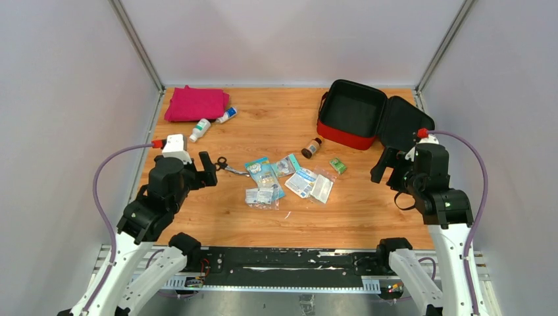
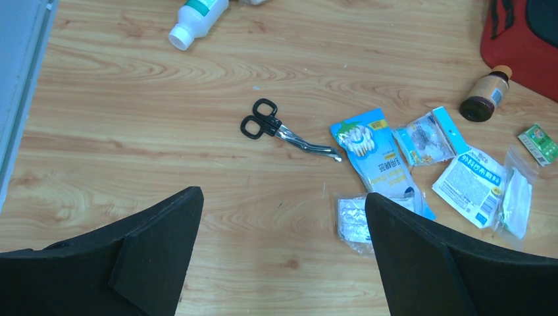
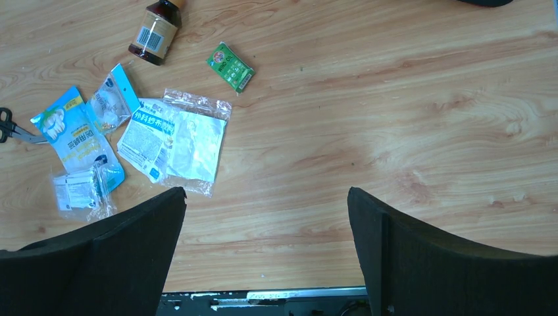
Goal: Organize the medicine kit
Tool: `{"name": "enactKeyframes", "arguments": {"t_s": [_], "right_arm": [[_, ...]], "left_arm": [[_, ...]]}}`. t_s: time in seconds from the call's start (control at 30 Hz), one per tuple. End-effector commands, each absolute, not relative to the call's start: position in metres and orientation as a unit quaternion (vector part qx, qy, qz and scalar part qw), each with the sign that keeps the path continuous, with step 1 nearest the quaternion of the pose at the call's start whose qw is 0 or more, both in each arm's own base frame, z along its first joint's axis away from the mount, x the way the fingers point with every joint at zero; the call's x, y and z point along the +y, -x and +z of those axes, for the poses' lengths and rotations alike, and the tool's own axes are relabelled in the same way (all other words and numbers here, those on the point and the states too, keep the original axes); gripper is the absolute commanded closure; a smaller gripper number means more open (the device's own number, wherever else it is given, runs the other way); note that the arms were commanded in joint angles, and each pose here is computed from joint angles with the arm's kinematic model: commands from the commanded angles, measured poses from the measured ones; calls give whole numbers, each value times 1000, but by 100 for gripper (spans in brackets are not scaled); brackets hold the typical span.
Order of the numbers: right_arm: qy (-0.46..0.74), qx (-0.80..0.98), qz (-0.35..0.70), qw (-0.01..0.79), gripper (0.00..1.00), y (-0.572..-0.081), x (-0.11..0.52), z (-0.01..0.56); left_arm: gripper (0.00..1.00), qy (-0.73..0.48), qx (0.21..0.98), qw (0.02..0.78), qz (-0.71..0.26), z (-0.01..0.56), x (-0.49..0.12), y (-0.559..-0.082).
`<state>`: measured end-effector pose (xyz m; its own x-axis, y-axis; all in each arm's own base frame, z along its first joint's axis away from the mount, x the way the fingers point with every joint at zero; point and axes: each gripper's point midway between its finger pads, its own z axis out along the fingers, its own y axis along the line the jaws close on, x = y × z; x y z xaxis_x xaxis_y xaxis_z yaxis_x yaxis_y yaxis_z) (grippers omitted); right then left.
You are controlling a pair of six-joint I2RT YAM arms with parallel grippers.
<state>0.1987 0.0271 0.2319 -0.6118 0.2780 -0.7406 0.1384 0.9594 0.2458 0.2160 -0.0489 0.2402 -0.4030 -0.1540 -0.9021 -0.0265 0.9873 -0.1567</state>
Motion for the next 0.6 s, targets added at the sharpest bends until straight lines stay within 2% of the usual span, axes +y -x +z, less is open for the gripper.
{"name": "enactKeyframes", "arguments": {"t_s": [0.0, 0.37, 0.57], "right_arm": [[-140, 896, 57, 418, 1, -194, 17, 227], [-157, 906, 58, 388, 1, -182, 18, 206], [-130, 913, 108, 371, 2, -182, 38, 214]], "left_arm": [[0, 52, 830, 551, -63, 243, -50, -216], [0, 44, 836, 543, -67, 239, -55, -218], [0, 38, 843, 533, -67, 233, -58, -221]]}}
